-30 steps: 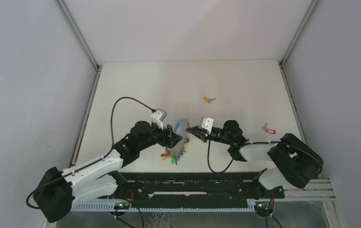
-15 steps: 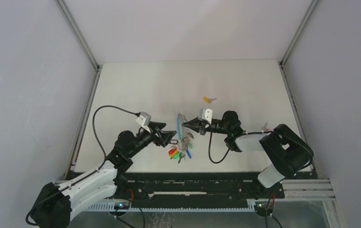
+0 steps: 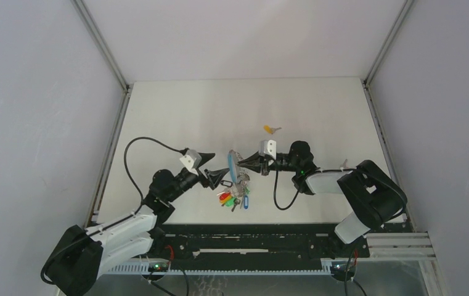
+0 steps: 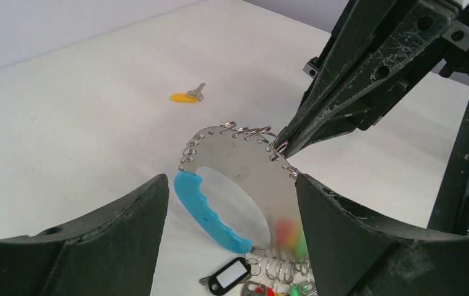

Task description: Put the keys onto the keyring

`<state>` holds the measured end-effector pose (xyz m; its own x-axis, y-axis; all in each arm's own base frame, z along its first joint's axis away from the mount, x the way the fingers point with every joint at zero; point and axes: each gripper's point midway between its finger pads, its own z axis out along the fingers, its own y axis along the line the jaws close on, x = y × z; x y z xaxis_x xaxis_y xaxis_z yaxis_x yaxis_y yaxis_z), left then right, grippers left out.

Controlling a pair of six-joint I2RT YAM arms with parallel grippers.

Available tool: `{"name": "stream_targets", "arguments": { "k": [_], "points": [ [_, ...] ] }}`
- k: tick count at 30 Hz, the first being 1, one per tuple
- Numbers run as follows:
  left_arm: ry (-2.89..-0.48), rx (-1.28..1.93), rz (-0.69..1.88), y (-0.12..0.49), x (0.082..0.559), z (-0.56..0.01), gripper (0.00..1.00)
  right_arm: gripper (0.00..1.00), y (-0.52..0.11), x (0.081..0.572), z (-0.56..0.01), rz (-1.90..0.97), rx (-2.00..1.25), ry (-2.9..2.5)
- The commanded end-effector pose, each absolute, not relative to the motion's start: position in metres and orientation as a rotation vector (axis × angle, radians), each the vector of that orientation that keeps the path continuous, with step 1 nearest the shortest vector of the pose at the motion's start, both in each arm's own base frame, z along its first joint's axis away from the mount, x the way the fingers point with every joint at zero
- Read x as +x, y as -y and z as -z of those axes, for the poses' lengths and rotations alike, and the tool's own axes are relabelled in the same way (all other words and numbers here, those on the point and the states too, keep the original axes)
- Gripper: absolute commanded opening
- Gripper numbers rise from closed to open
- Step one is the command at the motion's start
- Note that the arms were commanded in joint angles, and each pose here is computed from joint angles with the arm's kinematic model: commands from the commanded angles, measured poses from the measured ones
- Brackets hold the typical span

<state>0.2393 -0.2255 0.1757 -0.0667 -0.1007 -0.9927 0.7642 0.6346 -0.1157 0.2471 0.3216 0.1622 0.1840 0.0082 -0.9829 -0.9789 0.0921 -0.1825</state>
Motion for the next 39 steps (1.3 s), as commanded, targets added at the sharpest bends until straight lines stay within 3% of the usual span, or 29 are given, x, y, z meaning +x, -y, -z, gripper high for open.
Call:
{"name": "stream_targets", "arguments": {
  "k": [1, 13, 20, 29, 39],
  "points": [
    [-1.26, 0.64, 0.732, 0.222, 0.234, -0.196, 0.81, 0.0, -0.324, 0.246, -0.194, -1.02, -1.221, -1.006],
    [-1.177, 0.953, 0.838, 0.258, 0.215, -0.197, 0.74, 0.0, -0.32, 0.234, -0.205, -1.029, -1.265, -0.981],
    [-1.135, 1.009, 0.887, 0.268, 0.212, -0.202, 0.64, 0.0, -0.32, 0.226, -0.209, -1.058, -1.306, -0.955],
    [-1.115, 1.034, 0.929, 0.274, 0.214, -0.204, 0.42, 0.0, -0.323, 0.218, -0.211, -1.084, -1.346, -0.938],
    [-1.121, 1.056, 0.963, 0.28, 0.216, -0.202, 0.35, 0.0, -0.327, 0.213, -0.213, -1.091, -1.371, -0.926]
  ]
}}
